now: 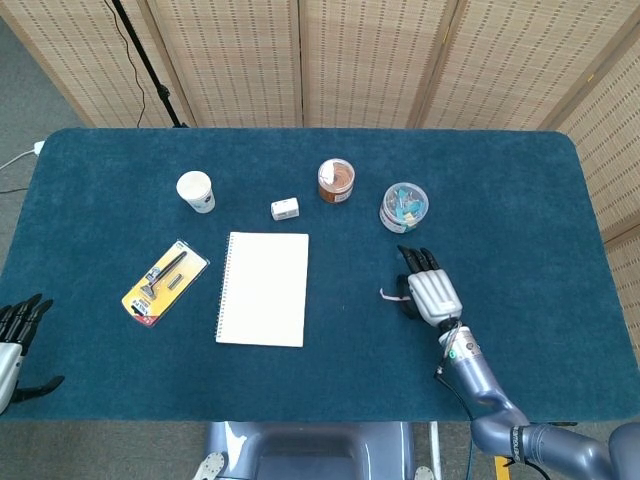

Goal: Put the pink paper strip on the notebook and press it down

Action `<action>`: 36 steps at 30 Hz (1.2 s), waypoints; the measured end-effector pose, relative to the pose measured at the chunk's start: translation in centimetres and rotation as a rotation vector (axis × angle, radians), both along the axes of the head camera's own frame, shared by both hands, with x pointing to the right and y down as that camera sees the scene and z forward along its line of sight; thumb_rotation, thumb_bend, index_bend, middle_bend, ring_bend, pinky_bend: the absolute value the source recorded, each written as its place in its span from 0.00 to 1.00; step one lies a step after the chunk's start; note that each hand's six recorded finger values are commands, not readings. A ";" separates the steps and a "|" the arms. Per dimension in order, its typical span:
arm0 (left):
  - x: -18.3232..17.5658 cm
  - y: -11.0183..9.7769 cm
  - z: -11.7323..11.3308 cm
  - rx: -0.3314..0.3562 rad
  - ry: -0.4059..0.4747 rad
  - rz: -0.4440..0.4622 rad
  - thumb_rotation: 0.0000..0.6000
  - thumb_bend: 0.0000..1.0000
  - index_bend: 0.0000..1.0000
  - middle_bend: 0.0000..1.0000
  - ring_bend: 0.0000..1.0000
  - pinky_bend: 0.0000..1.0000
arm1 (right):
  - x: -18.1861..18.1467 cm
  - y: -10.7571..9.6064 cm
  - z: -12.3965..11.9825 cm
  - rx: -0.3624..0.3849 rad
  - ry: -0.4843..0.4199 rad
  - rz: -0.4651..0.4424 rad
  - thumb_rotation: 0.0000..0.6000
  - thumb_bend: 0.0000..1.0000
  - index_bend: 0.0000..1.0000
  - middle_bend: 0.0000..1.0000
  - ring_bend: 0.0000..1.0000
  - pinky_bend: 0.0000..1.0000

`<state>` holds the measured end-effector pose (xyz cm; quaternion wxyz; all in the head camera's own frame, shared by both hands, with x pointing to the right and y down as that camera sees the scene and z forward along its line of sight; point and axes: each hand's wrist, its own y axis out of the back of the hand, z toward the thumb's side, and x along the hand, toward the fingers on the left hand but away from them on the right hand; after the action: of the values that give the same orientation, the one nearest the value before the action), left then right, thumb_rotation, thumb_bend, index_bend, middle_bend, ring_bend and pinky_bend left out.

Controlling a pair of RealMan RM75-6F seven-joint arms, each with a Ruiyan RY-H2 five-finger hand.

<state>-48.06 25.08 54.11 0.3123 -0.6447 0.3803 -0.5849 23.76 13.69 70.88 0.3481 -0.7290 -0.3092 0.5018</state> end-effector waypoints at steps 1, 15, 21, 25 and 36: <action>0.0 0.0 0.0 -0.001 -0.001 0.000 1.00 0.00 0.00 0.00 0.00 0.00 | -0.4 -0.2 -0.3 0.012 -0.007 -0.008 1.00 0.49 0.59 0.00 0.00 0.00; -0.2 -0.1 0.1 -0.010 0.003 -0.013 1.00 0.00 0.00 0.00 0.00 0.00 | -9.6 -3.0 -2.8 0.137 -0.002 -0.196 1.00 0.52 0.58 0.00 0.00 0.00; -0.6 -0.4 0.1 -0.010 0.006 -0.026 1.00 0.00 0.00 0.00 0.00 0.00 | -12.9 -2.8 -2.8 0.169 0.026 -0.254 1.00 0.56 0.58 0.00 0.00 0.00; -0.6 -0.5 0.2 -0.018 0.006 -0.026 1.00 0.00 0.00 0.00 0.00 0.00 | -15.5 -1.9 -2.8 0.185 0.035 -0.290 1.00 0.57 0.59 0.00 0.00 0.00; -0.7 -0.4 0.3 -0.027 0.009 -0.030 1.00 0.00 0.00 0.00 0.00 0.00 | -21.7 1.4 -2.5 0.235 0.076 -0.403 1.00 0.61 0.59 0.00 0.00 0.00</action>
<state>-48.75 24.66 54.36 0.2933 -0.6457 0.3832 -0.5918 2.03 15.04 68.37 0.5350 -0.7111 -0.2005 0.4097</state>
